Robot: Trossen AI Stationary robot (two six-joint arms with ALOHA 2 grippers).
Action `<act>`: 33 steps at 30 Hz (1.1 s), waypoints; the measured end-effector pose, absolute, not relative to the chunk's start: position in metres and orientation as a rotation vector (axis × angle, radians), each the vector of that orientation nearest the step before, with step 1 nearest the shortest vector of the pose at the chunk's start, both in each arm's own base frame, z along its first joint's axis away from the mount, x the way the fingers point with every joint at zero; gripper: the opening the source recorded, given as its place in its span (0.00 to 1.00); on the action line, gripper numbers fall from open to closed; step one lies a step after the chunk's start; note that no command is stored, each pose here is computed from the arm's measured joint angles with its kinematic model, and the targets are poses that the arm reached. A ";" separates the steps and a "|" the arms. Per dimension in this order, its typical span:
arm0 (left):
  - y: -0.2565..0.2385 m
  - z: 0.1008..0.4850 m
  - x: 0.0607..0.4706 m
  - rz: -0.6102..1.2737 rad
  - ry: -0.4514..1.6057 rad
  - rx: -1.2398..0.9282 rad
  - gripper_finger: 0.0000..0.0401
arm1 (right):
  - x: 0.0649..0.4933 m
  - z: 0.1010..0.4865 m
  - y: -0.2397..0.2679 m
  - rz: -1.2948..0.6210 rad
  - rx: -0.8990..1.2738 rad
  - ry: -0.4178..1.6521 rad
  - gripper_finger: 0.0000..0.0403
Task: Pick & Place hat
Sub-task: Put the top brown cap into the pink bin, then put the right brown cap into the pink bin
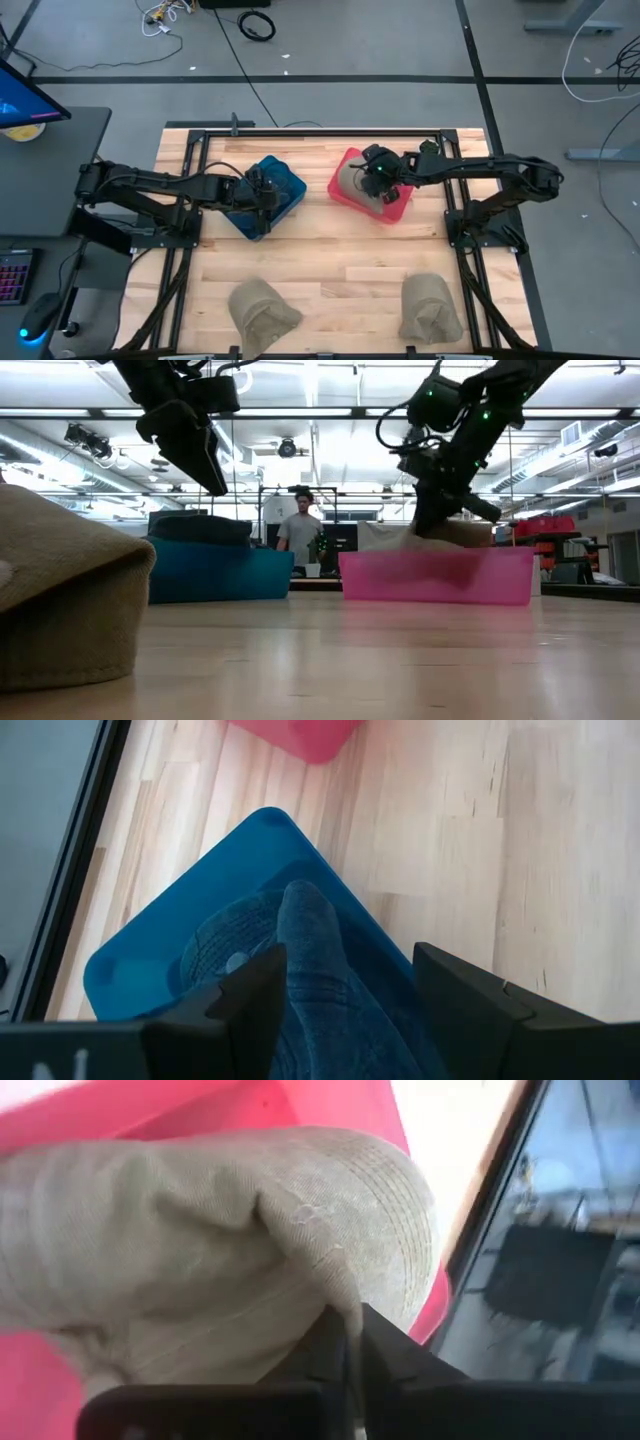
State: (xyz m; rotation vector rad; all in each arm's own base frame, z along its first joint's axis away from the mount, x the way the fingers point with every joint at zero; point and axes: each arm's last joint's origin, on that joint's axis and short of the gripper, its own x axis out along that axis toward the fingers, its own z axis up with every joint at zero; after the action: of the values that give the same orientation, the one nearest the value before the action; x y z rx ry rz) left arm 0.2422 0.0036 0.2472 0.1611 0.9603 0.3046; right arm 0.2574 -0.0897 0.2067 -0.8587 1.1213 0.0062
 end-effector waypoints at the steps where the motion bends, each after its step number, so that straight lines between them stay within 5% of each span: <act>1: 0.004 0.247 0.242 0.307 0.960 0.157 0.55 | 0.257 0.204 -0.091 -0.009 -0.830 1.129 0.05; 22: 0.003 0.248 0.243 0.315 0.944 0.108 0.55 | 0.274 0.211 -0.074 -0.202 -0.561 0.920 0.54; 33: -0.013 0.252 0.249 0.235 0.855 0.051 0.55 | 0.244 0.268 0.019 -0.052 -0.348 0.625 0.57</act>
State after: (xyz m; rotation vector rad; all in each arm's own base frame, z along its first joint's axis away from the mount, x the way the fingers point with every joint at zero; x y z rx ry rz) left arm 0.2494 -0.0135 0.2521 0.0507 0.8546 0.2355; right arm 0.2438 0.0186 0.2684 -0.3476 0.6255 -0.0522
